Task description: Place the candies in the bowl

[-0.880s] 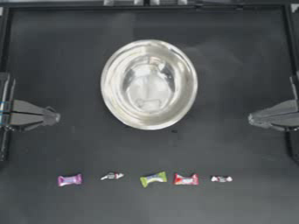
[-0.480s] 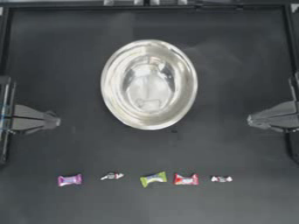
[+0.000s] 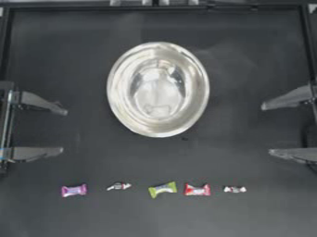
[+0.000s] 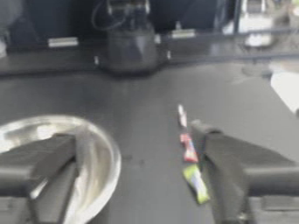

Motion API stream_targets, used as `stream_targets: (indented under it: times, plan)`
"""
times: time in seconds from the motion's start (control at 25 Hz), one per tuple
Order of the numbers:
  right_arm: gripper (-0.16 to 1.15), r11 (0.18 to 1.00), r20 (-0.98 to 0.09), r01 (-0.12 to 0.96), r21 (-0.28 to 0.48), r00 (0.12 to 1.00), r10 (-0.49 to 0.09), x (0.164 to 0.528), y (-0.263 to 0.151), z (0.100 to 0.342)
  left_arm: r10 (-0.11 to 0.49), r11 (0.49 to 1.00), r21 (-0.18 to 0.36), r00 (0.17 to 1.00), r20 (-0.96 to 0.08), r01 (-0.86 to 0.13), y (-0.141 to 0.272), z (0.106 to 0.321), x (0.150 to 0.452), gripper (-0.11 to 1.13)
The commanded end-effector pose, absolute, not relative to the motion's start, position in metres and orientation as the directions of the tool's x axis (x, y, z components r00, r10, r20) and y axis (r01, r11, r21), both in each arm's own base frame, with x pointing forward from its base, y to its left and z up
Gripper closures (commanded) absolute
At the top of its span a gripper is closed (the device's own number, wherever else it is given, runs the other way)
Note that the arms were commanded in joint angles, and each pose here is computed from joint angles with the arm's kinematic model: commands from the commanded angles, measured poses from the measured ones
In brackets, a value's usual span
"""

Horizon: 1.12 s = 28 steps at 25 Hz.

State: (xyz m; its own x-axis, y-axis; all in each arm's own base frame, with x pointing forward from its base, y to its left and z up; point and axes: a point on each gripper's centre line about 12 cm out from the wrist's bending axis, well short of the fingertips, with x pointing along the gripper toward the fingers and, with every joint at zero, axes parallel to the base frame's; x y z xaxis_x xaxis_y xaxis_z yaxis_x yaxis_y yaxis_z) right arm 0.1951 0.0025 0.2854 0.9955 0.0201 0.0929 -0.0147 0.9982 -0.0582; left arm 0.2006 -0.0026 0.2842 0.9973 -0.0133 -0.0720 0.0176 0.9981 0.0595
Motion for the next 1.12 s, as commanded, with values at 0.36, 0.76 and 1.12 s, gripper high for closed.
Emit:
stream_targets:
  times: [0.36, 0.76, 1.12]
  plan:
    - [0.0, 0.999, 0.098, -0.012, -0.046, 0.995, 0.017, 0.196, 0.002, 0.287, -0.037, 0.998, -0.066, 0.858, -0.512, 0.004, -0.006, 0.274, 0.207, 0.0]
    - [0.0, 0.999, 0.089, -0.004, -0.036, 0.996, 0.007, 0.196, 0.0, 0.285, -0.071, 0.994, -0.112, 0.688, -0.722, -0.015, -0.022, 0.24, 0.226, 0.0]
    - [0.0, 1.0, 0.083, 0.001, -0.024, 0.997, 0.001, 0.196, 0.0, 0.283, -0.043, 0.995, -0.083, 0.561, -0.827, -0.046, -0.039, 0.216, 0.245, 0.0]
